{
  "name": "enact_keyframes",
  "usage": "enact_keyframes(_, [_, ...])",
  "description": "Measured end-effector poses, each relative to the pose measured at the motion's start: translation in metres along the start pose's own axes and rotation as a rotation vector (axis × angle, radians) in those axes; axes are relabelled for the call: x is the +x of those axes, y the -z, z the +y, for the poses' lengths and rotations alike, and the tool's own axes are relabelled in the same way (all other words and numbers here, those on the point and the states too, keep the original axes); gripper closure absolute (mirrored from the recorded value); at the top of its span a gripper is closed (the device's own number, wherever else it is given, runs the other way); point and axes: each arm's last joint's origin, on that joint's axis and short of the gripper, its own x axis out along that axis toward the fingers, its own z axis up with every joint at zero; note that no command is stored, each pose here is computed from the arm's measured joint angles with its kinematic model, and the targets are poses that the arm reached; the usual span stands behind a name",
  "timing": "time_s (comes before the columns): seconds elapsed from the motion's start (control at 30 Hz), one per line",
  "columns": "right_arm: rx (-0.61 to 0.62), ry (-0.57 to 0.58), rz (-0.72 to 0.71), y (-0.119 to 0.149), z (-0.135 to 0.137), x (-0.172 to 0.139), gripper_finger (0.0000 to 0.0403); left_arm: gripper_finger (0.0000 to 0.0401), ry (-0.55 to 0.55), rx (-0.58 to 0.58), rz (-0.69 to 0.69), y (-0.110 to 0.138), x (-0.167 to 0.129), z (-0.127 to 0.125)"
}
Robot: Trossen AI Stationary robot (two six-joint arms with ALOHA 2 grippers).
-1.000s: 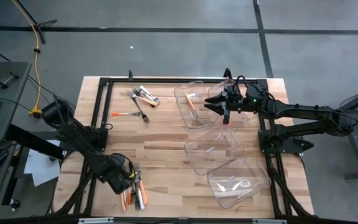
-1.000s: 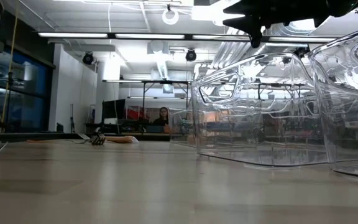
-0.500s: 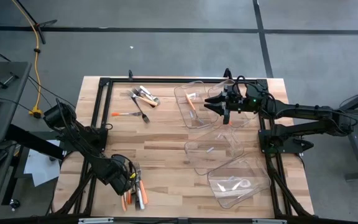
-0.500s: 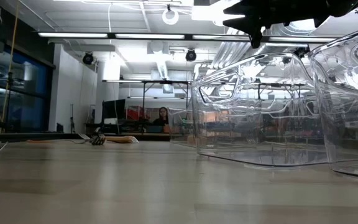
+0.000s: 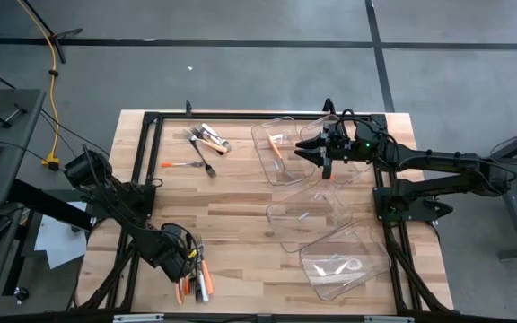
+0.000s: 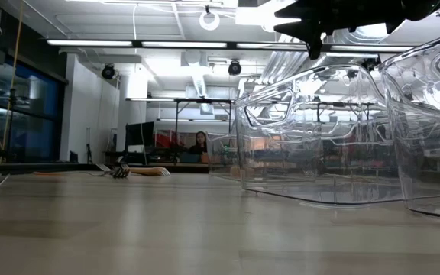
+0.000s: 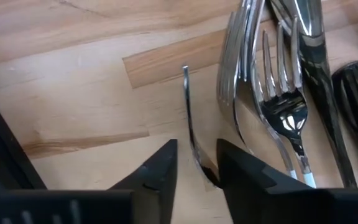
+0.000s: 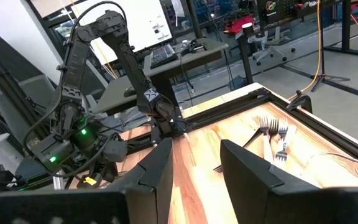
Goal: Sort silverware by color (type)
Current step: Put the light orange fork into the left transparent bin
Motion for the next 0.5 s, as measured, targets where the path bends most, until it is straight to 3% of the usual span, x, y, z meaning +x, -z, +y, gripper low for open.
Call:
enact_keyframes(0.2, [0.000,0.000,0.002,0.0002,0.0000,0.0000,0.0284,0.0389,-0.005,0.009,-0.014,-0.0009,0.0000,0.0008])
enact_keyframes(0.5, [0.000,0.000,0.002,0.0002,0.0000,0.0000,0.0284,0.0398,-0.017,0.019,-0.020,-0.0019,-0.0019,0.0031])
